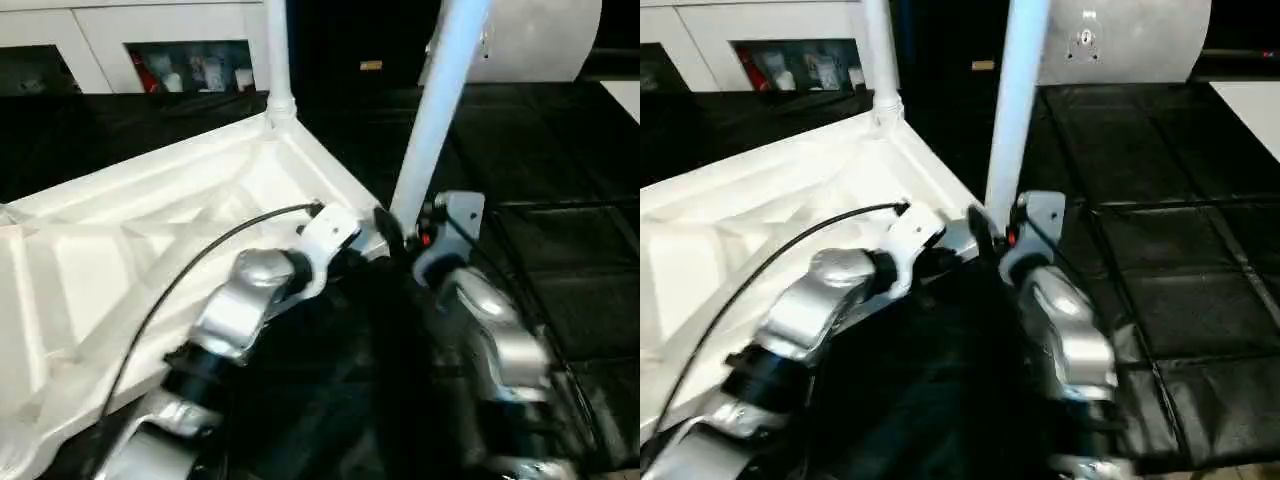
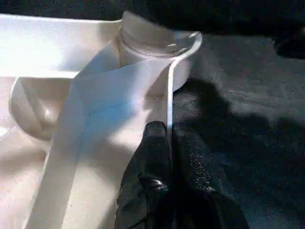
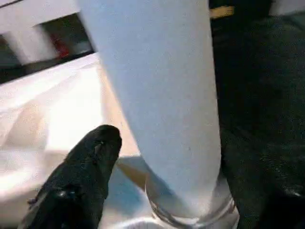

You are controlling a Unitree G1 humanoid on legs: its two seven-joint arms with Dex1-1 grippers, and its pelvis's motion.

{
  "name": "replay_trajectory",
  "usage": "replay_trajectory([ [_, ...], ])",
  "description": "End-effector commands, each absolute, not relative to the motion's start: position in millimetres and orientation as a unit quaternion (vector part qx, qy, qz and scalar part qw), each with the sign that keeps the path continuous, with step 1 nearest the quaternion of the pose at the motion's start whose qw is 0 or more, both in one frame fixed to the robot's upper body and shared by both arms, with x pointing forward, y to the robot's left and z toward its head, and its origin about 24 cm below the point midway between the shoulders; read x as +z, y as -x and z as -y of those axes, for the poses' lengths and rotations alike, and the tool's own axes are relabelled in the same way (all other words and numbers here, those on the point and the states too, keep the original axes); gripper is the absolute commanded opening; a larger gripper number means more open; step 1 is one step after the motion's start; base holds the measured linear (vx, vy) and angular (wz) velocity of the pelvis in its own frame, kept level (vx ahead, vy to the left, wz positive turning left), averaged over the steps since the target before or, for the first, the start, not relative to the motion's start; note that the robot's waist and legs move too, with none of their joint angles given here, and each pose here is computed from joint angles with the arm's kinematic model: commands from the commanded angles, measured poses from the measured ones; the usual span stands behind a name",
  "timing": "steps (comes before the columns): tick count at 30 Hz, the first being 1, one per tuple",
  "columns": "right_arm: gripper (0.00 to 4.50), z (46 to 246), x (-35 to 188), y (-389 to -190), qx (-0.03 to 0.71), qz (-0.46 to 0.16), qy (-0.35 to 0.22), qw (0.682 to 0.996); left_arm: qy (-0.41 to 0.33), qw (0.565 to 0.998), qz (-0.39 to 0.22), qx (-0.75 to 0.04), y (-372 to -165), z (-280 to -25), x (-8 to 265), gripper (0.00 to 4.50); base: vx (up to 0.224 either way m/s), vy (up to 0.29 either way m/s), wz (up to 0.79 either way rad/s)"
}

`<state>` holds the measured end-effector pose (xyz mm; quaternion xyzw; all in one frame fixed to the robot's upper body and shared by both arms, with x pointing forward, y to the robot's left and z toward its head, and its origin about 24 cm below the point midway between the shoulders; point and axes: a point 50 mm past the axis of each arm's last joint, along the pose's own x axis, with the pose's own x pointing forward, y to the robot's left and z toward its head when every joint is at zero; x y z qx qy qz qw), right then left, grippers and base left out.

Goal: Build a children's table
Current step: Rotate leg to tighten

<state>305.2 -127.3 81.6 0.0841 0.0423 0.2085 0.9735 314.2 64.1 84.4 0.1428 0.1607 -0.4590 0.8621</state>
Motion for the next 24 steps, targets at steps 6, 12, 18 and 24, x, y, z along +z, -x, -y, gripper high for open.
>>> replay_trajectory([
  [6,4.24,149.4,83,-288.7,0.390,-0.045,0.004,0.920,-0.172,0.809,-0.155,-0.541,-300,-89,75,0.00,0.000,0.000,0.00],
  [12,4.41,175.9,91,-278.6,0.495,-0.067,0.043,0.865,-0.199,0.750,-0.162,-0.609,-289,-111,71,0.00,0.000,0.000,0.00],
  [18,4.41,181.1,100,-269.3,0.588,-0.084,0.054,0.803,-0.230,0.709,-0.169,-0.645,-289,-130,69,0.00,0.000,0.000,0.00],
  [24,4.41,178.6,96,-268.8,0.663,-0.132,0.067,0.733,-0.234,0.623,-0.172,-0.727,-277,-133,74,0.00,0.000,0.000,0.00],
])
